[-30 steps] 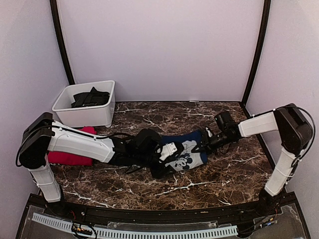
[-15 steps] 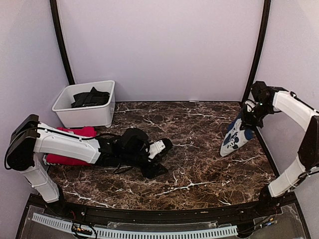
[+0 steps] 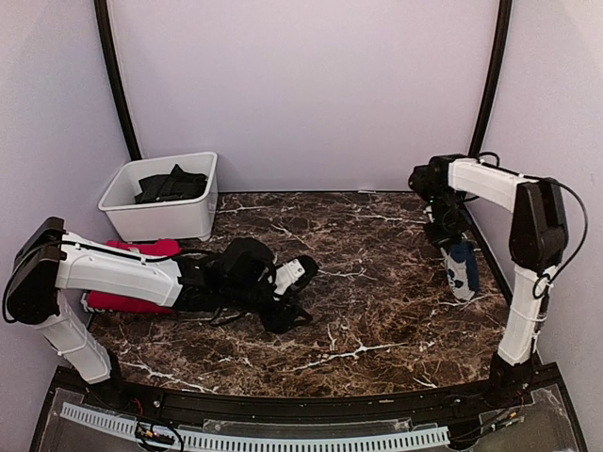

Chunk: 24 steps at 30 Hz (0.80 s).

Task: Fold and stack the mixed laundry pile
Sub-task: Turn over the square-folded T-shirt at the center of the board.

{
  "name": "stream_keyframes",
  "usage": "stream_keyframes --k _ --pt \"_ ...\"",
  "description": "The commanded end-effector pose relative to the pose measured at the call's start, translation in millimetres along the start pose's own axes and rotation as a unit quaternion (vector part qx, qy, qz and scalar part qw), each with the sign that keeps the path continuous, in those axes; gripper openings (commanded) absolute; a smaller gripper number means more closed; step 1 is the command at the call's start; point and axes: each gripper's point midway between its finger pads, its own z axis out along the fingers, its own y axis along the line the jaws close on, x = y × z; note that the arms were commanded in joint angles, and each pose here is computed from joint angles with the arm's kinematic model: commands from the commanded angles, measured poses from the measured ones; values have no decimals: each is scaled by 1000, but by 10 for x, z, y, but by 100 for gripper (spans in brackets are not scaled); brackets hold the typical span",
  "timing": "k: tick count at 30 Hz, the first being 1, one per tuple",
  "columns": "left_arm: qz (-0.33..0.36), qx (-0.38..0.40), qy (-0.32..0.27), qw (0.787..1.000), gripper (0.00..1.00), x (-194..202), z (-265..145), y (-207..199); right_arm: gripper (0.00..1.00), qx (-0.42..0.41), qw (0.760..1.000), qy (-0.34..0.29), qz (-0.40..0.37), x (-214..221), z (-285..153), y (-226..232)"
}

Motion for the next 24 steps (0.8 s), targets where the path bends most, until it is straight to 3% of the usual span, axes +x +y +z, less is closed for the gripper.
stream_keyframes --k 1,6,11,12,14,16,20,24 --pt "-36 -10 -28 999 60 -134 -264 53 0 42 992 32 -115 58 63 893" --pt "-80 9 -66 995 60 -232 -529 92 0 18 978 26 -205 93 54 2020" --pt "-100 5 -78 992 60 -239 -722 155 3 -24 968 17 -248 263 -34 2775" --pt "-102 4 -84 991 60 -263 -772 170 10 -39 966 16 -254 322 -53 2908" --pt "-110 7 -93 989 61 -284 -831 170 38 -92 961 9 -261 415 -165 3148" --pt "-120 11 -103 987 62 -314 -881 168 52 -166 950 -20 -263 454 -480 3357" --pt "-133 20 -115 984 63 -355 -919 159 61 -327 899 -119 -265 432 -1511 3449" --pt "-142 17 -118 983 62 -486 -890 199 63 -416 859 -194 -227 236 -2041 2961"
